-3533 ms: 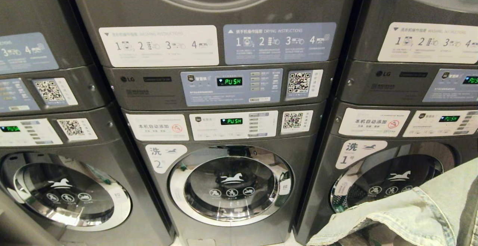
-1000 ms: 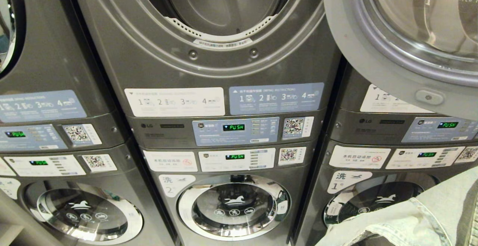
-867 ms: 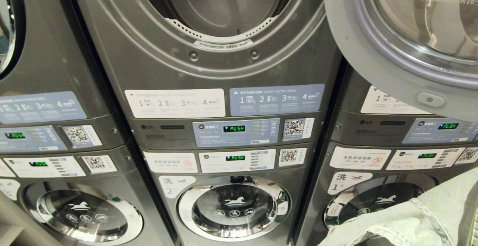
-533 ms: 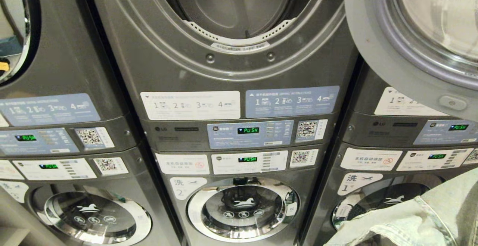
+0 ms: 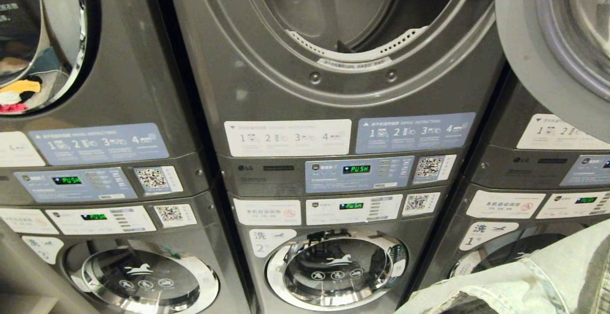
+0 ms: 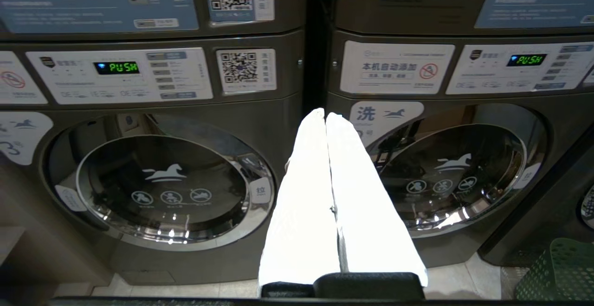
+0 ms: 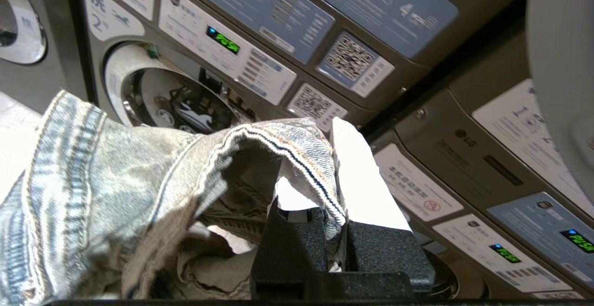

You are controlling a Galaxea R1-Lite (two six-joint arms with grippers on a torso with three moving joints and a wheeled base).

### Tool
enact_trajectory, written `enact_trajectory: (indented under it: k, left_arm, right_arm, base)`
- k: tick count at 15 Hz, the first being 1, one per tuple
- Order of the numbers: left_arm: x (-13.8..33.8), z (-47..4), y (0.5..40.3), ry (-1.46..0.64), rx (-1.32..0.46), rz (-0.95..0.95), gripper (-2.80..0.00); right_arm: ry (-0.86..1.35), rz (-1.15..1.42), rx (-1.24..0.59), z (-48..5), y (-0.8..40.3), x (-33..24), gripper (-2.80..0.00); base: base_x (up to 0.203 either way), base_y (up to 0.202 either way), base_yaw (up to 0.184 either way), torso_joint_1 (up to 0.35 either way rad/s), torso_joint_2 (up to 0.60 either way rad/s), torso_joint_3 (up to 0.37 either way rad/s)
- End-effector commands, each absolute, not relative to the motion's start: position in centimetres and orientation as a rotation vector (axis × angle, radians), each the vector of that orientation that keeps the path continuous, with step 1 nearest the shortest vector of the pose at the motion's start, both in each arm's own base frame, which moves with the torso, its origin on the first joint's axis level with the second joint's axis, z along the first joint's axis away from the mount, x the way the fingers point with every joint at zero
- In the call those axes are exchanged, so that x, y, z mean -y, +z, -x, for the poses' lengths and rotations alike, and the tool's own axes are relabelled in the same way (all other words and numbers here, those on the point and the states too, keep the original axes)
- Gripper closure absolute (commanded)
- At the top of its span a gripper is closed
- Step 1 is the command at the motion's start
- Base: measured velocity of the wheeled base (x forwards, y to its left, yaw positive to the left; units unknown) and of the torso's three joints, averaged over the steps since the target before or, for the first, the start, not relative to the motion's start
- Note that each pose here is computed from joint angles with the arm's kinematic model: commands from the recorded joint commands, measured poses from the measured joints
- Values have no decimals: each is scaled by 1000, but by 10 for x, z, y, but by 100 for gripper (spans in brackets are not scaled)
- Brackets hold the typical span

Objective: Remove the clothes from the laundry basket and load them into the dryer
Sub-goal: Put the clothes in the dryer

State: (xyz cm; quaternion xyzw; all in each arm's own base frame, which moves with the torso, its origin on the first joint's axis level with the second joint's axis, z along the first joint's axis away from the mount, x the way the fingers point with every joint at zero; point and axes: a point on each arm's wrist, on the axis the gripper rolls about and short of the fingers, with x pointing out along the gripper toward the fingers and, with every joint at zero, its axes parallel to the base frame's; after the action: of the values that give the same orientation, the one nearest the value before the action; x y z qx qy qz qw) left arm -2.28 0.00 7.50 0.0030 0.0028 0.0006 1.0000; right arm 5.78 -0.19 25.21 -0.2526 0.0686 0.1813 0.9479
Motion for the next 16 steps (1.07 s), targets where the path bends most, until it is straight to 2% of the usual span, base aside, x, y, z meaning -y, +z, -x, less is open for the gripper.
enact_trajectory:
  k: [1,4,9,16]
  left_arm:
    - [0,23,75,2,-6,-6,0]
    - [0,23,75,2,-6,-6,0]
    - [0,23,75,3,-6,-6,0]
    - [0,23,75,2,-6,-6,0]
  right_arm:
    - [372,517,-139,-57,252,2,0]
    - [373,517,-141,-57,251,2,0]
    - [374,518,-145,-57,249,2,0]
    - [376,519,-148,-56,247,1,0]
  base:
    - [0,196,-4,76,-142,-68]
    - [0,150,0,59,-109,-55]
    - [0,0,0,55,-112,-53]
    - [186,0,0,63,-117,-60]
